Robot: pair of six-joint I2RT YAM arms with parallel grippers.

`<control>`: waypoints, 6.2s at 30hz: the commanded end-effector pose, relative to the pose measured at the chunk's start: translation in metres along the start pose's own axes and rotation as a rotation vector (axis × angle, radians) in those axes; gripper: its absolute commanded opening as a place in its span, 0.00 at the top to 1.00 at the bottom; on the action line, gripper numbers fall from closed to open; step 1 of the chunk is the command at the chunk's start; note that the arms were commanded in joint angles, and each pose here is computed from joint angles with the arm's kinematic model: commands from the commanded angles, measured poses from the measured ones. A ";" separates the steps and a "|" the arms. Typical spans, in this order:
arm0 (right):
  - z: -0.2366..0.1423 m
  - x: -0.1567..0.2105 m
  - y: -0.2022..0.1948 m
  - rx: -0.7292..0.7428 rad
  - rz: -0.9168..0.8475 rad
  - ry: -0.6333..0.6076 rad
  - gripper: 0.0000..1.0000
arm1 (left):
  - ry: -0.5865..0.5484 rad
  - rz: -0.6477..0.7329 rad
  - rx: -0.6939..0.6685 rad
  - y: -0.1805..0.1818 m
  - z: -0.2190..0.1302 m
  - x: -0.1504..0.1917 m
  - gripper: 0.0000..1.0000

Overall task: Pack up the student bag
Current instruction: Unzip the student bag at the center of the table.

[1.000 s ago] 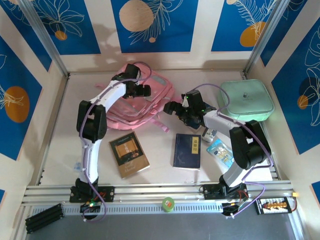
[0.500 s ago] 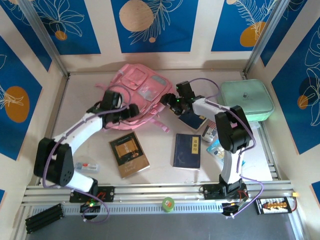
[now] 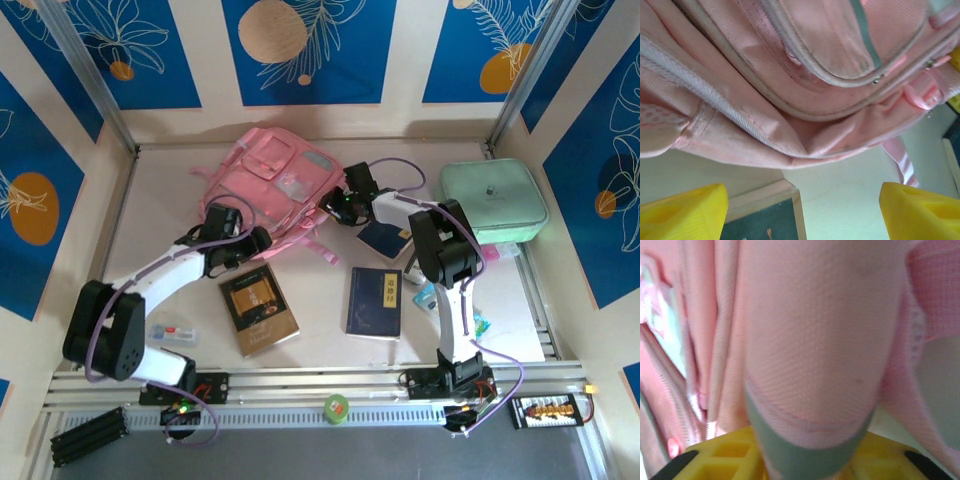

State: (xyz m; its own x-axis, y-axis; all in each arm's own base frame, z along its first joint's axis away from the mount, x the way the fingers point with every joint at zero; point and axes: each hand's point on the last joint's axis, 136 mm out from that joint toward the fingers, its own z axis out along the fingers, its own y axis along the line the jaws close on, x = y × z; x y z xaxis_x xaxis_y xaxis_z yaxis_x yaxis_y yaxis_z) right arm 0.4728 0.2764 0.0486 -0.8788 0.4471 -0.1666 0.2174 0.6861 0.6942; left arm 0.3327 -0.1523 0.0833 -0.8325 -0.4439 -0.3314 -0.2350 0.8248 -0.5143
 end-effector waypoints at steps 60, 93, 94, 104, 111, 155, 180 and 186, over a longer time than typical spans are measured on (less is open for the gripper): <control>-0.162 0.046 0.105 -0.327 0.161 0.093 1.00 | -0.247 0.474 -0.053 -0.179 0.007 0.041 0.75; -0.141 0.059 0.133 -0.240 0.214 0.160 1.00 | -0.345 0.275 -0.055 -0.139 -0.050 0.017 0.64; -0.140 0.060 0.136 -0.239 0.215 0.162 1.00 | -0.344 0.274 -0.046 -0.142 -0.049 0.015 0.64; -0.142 0.066 0.148 -0.246 0.211 0.174 1.00 | -0.378 0.235 -0.099 -0.137 -0.042 -0.005 0.68; -0.139 0.074 0.147 -0.246 0.217 0.208 1.00 | -0.397 0.265 -0.064 -0.153 -0.039 -0.014 0.71; -0.128 0.016 0.097 -0.112 0.211 0.029 1.00 | -0.195 0.274 -0.222 -0.050 -0.066 0.036 1.00; -0.127 0.029 0.105 -0.126 0.207 0.076 1.00 | -0.146 0.326 -0.137 -0.032 -0.046 0.050 0.73; -0.128 0.029 0.103 -0.121 0.206 0.071 1.00 | -0.165 0.323 -0.177 -0.022 -0.046 0.047 0.87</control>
State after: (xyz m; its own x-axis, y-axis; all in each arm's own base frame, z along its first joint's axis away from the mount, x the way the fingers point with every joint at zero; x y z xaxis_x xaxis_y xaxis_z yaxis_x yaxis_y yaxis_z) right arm 0.4110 0.2785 0.1782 -0.8335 0.5485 0.0662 0.4103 0.5341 0.7392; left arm 0.2736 -0.1847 0.1211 -0.7956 -0.1870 -0.5762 -0.0453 0.9669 -0.2512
